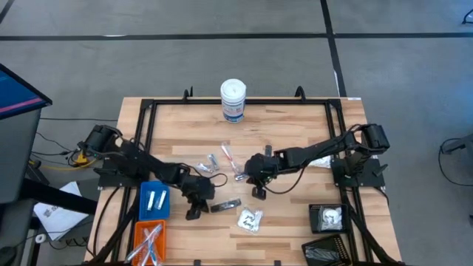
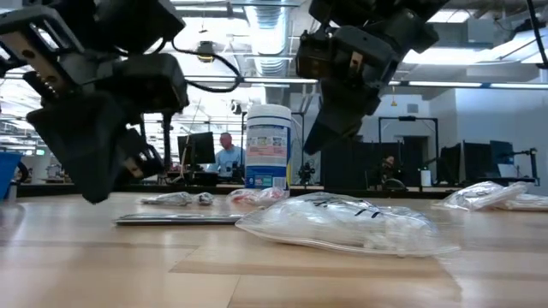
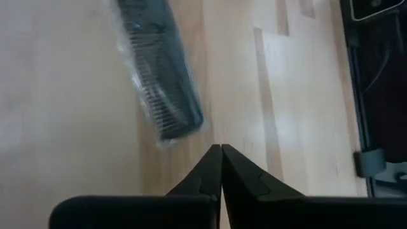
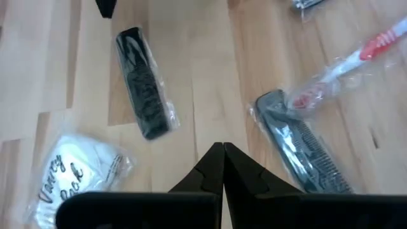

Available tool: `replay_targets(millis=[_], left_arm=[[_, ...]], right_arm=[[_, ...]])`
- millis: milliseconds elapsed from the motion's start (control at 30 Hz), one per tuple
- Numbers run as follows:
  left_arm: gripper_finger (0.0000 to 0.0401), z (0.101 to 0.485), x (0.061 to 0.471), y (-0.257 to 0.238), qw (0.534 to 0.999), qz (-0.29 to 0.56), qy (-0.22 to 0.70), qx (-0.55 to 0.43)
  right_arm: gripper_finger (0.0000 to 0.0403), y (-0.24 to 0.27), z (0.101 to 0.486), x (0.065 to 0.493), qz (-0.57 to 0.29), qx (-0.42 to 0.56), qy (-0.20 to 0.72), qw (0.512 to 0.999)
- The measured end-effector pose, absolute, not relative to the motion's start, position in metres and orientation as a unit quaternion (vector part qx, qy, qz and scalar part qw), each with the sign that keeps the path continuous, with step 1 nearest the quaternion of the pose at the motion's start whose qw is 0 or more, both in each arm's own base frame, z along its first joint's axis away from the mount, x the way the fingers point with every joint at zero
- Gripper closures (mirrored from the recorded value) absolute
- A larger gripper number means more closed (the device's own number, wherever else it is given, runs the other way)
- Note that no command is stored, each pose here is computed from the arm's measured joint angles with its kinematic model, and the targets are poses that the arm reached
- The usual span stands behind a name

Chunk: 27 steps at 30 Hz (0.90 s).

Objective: Pick & Place Travel size toiletries
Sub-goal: Put the black comb into the bottom black bin

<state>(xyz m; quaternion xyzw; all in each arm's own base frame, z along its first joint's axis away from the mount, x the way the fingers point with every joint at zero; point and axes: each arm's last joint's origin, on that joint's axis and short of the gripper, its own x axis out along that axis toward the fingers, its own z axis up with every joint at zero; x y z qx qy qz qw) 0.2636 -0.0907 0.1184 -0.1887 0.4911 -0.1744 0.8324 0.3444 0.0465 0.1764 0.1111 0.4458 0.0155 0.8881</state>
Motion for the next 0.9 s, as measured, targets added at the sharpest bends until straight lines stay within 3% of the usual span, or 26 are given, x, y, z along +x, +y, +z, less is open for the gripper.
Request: replay_targets(millis=[400,600,900], left_arm=[[0.04,0.099,0.286,-0.061,0.827,-0.167,0.494,-0.209],[0.0401,0.113,0.29,-0.052,0.877,-0.118,0.441,-0.153],[0.0401,0.131,0.288,-0.072,0.891,-0.172,0.398,-0.134]], right_arm=[[0.0403,0.06,0.171,0.341,0.042,0.084,0.46,0.883],[0.0403,0.063,0.171,0.34,0.049,0.075,0.46,0.883],[0.0403,0.065,0.17,0.339,0.053,0.074,0.467,0.88]])
